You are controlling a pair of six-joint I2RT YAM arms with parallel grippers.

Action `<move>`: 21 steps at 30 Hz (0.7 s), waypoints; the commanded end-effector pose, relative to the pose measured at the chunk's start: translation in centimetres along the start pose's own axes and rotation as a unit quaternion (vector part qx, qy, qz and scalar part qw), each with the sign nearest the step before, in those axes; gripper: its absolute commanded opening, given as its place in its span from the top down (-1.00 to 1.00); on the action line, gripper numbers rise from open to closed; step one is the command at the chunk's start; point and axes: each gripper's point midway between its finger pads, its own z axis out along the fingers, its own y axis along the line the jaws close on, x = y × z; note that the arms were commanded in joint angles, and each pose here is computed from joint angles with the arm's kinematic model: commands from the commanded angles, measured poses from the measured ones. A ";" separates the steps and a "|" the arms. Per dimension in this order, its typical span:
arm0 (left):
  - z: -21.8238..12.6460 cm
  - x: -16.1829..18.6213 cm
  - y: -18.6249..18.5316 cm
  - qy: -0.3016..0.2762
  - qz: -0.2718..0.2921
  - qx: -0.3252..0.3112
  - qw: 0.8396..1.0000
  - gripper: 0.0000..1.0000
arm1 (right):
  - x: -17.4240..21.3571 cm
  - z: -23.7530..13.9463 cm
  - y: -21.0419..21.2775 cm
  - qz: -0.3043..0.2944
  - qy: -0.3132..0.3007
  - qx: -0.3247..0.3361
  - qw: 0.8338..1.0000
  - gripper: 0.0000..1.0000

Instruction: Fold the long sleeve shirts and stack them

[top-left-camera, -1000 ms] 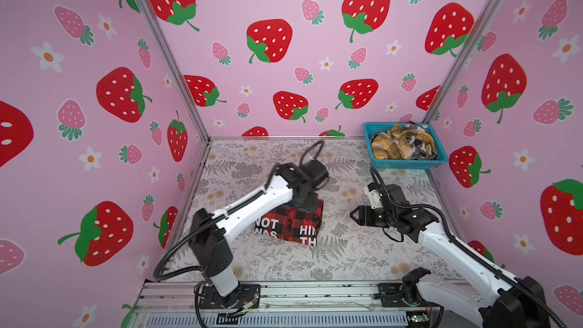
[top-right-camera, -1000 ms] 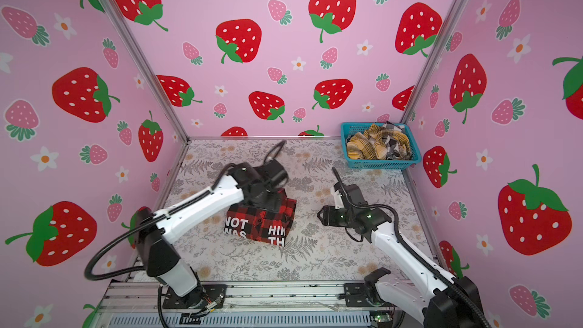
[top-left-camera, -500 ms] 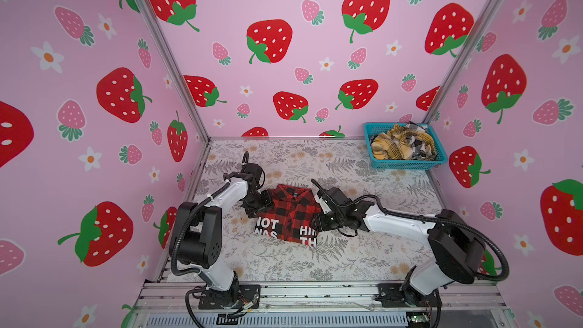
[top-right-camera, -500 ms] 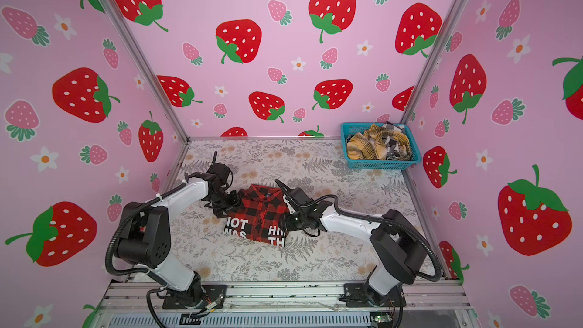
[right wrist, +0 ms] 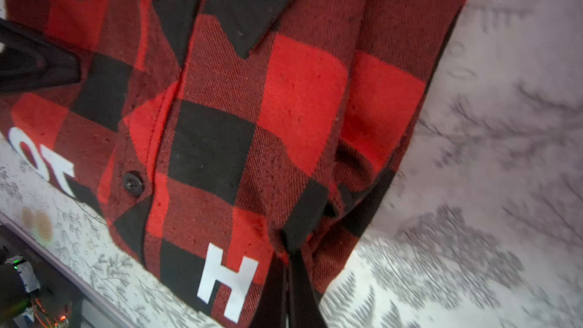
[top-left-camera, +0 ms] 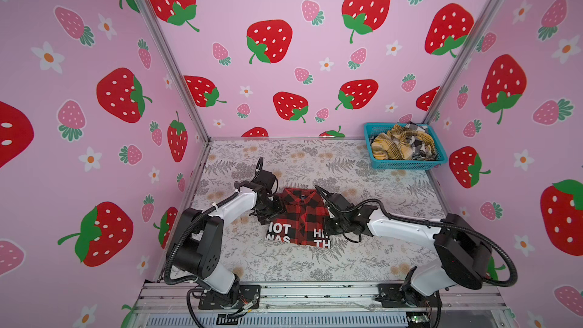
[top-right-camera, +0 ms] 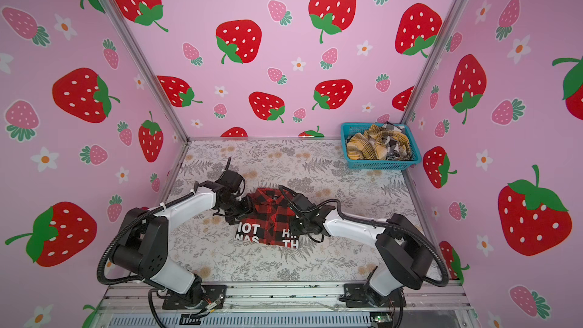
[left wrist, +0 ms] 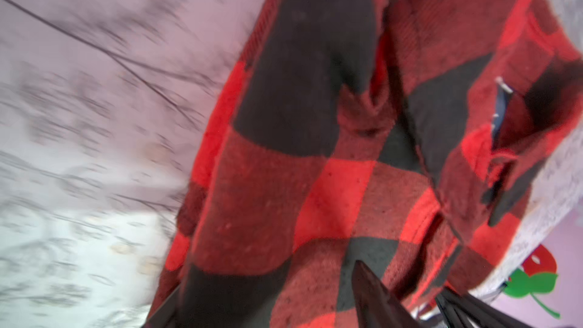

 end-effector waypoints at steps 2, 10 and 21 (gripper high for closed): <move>-1.2 0.6 2.2 -0.010 -0.030 -0.027 0.999 -0.48 | 2.7 0.5 -4.0 0.050 0.038 0.029 0.998 1.00; -0.3 2.5 -0.4 0.030 -0.023 0.085 0.996 -0.29 | 0.7 -1.5 -6.0 0.059 0.016 0.046 0.997 0.43; -1.0 3.5 -2.4 0.034 -0.011 0.136 0.990 -0.03 | -3.7 -4.4 -5.1 0.026 -0.019 0.077 0.997 0.21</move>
